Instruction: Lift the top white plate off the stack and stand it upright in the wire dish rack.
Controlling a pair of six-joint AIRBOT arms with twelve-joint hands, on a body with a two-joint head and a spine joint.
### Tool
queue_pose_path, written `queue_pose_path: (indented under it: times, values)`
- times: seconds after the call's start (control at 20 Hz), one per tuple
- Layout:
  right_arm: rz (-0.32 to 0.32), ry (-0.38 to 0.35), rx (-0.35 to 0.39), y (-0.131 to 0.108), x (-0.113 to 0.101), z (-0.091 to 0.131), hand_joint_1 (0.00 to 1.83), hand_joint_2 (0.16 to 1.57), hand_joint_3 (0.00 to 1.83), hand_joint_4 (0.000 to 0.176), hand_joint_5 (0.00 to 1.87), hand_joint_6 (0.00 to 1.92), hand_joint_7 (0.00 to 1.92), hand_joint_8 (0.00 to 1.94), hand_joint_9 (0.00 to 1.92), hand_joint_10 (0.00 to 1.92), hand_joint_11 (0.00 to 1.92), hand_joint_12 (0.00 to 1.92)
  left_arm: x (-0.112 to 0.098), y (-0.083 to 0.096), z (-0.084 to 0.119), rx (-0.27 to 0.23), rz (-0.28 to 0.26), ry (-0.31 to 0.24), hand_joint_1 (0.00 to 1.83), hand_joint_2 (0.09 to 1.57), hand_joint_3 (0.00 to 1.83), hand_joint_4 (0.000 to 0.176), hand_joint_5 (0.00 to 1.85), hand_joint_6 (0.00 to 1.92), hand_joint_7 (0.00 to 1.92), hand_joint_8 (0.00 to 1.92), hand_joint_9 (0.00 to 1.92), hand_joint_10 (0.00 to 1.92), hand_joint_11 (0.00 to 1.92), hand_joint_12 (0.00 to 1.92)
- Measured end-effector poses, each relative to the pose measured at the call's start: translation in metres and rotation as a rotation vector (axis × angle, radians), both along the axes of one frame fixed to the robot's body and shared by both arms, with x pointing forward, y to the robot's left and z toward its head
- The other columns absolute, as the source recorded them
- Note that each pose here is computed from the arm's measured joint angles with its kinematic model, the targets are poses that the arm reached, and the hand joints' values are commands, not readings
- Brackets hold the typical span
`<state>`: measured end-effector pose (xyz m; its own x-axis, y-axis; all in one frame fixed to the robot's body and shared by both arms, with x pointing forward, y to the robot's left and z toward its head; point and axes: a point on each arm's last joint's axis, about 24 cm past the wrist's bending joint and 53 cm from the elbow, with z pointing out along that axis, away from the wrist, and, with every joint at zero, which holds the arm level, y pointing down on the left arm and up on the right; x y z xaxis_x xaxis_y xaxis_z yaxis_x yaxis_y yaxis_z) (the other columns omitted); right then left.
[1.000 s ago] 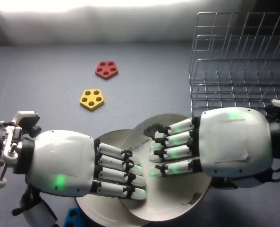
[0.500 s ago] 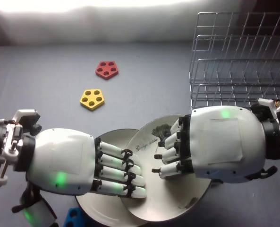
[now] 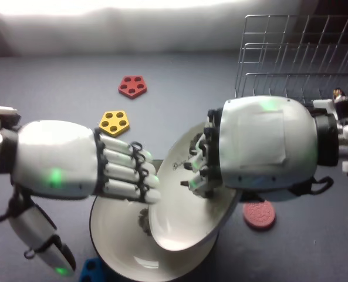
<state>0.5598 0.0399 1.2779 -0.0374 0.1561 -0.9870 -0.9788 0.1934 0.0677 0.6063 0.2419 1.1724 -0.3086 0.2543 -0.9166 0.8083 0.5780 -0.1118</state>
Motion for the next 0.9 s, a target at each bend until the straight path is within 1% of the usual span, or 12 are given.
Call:
queue_pose_path:
  times: [0.05,0.15,0.25,0.3,0.35,0.45,0.5,0.55,0.6,0.7,0.8,0.9]
  values:
    - [0.001,0.008,0.013,-0.001,0.001,0.006,1.50,1.01,0.00,0.000,1.07,0.80,1.22,0.28,1.28,0.45,1.03,1.26,0.001,0.004,0.006,-0.023,0.015,0.005,0.23,0.86,0.00,0.000,0.12,0.01,0.13,0.01,0.16,0.01,0.17,0.05]
    - [0.001,-0.004,0.039,-0.003,0.002,0.020,1.50,1.01,0.00,0.000,1.10,0.75,1.27,0.19,1.29,0.44,1.03,1.27,0.004,0.018,0.020,-0.060,0.055,0.008,0.23,0.86,0.00,0.000,0.11,0.00,0.12,0.00,0.15,0.00,0.16,0.05]
    - [0.001,-0.002,0.049,-0.004,0.002,0.026,1.50,1.01,0.00,0.000,1.10,0.74,1.31,0.11,1.28,0.45,1.03,1.28,0.006,0.030,0.029,-0.073,0.084,0.002,0.23,0.86,0.00,0.000,0.10,0.00,0.11,0.00,0.14,0.00,0.16,0.05]
    - [0.005,-0.001,0.053,-0.004,0.001,0.029,1.50,1.01,0.00,0.000,1.09,0.78,1.32,0.07,1.24,0.50,1.02,1.29,0.009,0.037,0.037,-0.102,0.108,0.003,0.21,0.87,0.00,0.000,0.08,0.00,0.09,0.00,0.13,0.00,0.14,0.04]
    - [0.007,-0.005,0.056,-0.004,0.001,0.031,1.50,1.01,0.00,0.000,1.09,0.78,1.32,0.07,1.24,0.50,1.02,1.29,0.010,0.041,0.042,-0.114,0.123,0.001,0.21,0.87,0.00,0.000,0.08,0.00,0.09,0.00,0.13,0.00,0.14,0.04]
    - [0.008,-0.007,0.079,-0.006,0.003,0.044,1.50,1.02,0.00,0.000,1.10,0.78,1.32,0.06,1.21,0.55,1.00,1.30,0.009,0.050,0.057,-0.169,0.148,0.002,0.20,0.87,0.00,0.000,0.07,0.00,0.09,0.00,0.12,0.00,0.14,0.04]
    - [0.004,0.002,0.091,-0.008,0.005,0.048,1.49,1.09,0.00,0.000,0.94,1.00,1.05,0.54,1.03,0.82,0.86,1.46,0.008,0.055,0.064,-0.190,0.157,0.004,0.18,0.88,0.01,0.000,0.06,0.00,0.08,0.00,0.12,0.00,0.13,0.03]
    - [0.000,0.006,0.103,-0.011,0.008,0.053,1.50,1.04,0.00,0.000,1.05,0.86,1.17,0.36,1.16,0.66,0.96,1.36,0.008,0.063,0.070,-0.196,0.170,0.003,0.18,0.87,0.00,0.000,0.06,0.00,0.08,0.00,0.13,0.00,0.13,0.03]
    - [-0.004,0.005,0.106,-0.012,0.010,0.054,1.50,1.03,0.00,0.000,1.07,0.83,1.20,0.31,1.18,0.62,0.98,1.34,0.007,0.068,0.072,-0.195,0.180,0.005,0.18,0.87,0.00,0.000,0.06,0.00,0.08,0.00,0.13,0.00,0.13,0.03]
    - [-0.011,-0.003,0.111,-0.015,0.013,0.058,1.50,1.03,0.00,0.000,1.07,0.83,1.21,0.29,1.18,0.61,0.98,1.34,0.004,0.075,0.076,-0.194,0.189,0.001,0.18,0.87,0.00,0.000,0.06,0.00,0.08,0.00,0.13,0.00,0.13,0.03]
    - [-0.015,-0.010,0.138,-0.020,0.018,0.071,1.50,1.03,0.00,0.000,1.07,0.82,1.21,0.29,1.18,0.61,0.98,1.34,0.002,0.082,0.088,-0.221,0.205,-0.009,0.18,0.87,0.00,0.000,0.06,0.00,0.08,0.00,0.13,0.00,0.13,0.03]
    - [-0.020,-0.017,0.172,-0.024,0.021,0.085,1.50,1.03,0.00,0.000,1.07,0.82,1.21,0.29,1.18,0.61,0.98,1.34,0.002,0.091,0.102,-0.264,0.234,-0.020,0.18,0.87,0.00,0.000,0.06,0.00,0.08,0.00,0.13,0.00,0.13,0.03]
